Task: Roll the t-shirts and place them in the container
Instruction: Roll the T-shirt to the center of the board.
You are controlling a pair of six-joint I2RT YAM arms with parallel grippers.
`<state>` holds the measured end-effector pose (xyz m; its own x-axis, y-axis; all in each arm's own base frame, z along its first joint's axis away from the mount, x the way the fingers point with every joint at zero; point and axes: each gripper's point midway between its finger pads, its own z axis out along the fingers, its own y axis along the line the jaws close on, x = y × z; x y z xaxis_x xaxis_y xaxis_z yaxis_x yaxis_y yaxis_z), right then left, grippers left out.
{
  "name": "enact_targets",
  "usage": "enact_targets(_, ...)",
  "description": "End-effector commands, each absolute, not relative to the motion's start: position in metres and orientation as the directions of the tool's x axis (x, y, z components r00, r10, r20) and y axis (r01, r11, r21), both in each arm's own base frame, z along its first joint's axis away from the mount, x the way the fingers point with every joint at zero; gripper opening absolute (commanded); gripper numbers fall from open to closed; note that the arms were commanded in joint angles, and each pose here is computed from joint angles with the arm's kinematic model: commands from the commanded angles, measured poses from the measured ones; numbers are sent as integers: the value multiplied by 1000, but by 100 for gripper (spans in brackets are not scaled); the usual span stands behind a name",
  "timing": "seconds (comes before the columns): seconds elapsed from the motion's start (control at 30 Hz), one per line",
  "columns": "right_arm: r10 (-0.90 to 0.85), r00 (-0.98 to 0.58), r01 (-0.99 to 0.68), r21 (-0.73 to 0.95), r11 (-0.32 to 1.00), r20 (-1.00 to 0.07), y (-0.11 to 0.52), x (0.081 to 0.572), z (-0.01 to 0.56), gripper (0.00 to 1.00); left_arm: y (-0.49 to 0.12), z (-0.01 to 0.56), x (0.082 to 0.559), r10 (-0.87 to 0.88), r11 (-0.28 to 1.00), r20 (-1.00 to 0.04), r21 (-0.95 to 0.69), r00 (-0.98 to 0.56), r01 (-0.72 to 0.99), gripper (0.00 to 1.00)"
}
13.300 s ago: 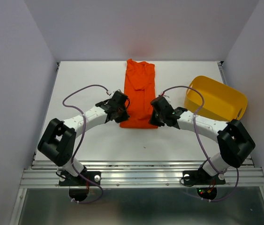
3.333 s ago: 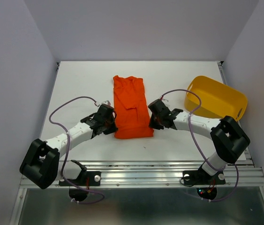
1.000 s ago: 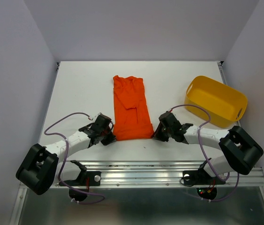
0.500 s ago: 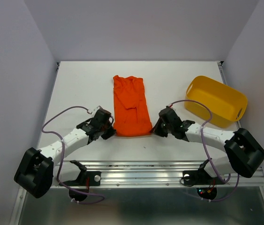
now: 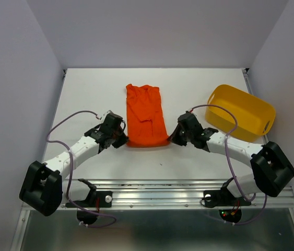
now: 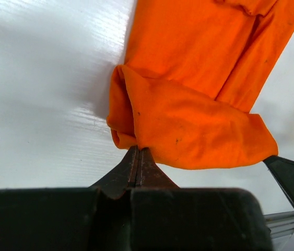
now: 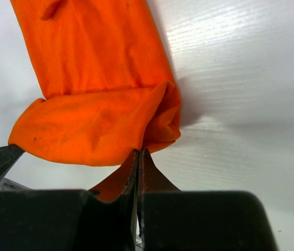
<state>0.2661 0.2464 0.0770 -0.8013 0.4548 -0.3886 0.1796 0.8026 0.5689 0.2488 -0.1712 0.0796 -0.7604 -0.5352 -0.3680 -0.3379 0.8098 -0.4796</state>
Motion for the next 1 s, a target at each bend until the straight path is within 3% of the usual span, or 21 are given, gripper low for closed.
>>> enact_targets(0.0, 458, -777, 149, 581, 800, -431, 251, 288, 96, 1, -169, 96, 266, -522, 820, -407, -480, -749, -311, 0)
enact_targets(0.97, 430, -791, 161, 531, 832, -435, 262, 369, 73, 1, -154, 63, 350, -444, 879, -413, -371, -795, -298, 0)
